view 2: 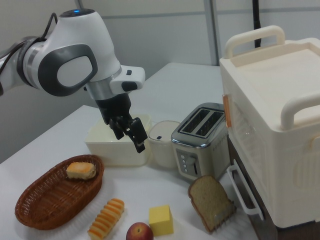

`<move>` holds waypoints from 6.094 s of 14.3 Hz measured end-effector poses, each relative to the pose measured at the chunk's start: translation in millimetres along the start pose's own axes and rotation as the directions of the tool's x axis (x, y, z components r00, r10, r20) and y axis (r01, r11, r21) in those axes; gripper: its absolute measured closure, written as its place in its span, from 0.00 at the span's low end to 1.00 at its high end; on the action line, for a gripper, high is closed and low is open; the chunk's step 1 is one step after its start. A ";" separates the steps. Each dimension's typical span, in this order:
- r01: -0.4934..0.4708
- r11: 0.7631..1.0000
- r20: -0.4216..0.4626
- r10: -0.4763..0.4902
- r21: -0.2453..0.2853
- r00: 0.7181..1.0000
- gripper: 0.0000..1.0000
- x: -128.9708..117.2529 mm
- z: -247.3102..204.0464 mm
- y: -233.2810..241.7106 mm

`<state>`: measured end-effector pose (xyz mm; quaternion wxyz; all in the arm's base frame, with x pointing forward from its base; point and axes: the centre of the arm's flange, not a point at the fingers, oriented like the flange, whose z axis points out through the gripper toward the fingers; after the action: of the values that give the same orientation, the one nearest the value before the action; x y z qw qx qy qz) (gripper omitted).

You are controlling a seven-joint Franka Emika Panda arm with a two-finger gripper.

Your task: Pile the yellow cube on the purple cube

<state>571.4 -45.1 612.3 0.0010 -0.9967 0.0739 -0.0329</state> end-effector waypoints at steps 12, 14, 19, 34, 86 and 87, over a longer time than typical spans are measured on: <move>0.009 1.000 0.025 -0.009 -0.002 1.000 0.00 0.3 13.3 -5.6; 0.011 1.000 0.034 -0.011 -0.002 0.999 0.00 1.4 35.8 -15.3; -0.276 0.961 0.017 0.276 -0.008 0.961 0.00 2.8 98.8 -4.1; -0.570 0.818 0.007 0.572 -0.078 0.820 0.00 -4.2 218.3 28.6; -0.475 0.867 -0.103 0.464 -0.150 0.880 0.44 -48.2 144.6 286.4; -0.469 0.871 -0.101 0.458 -0.149 0.883 0.44 -44.6 151.2 284.5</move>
<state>495.5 -320.4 456.6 -0.0778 -0.9448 0.3132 -0.0563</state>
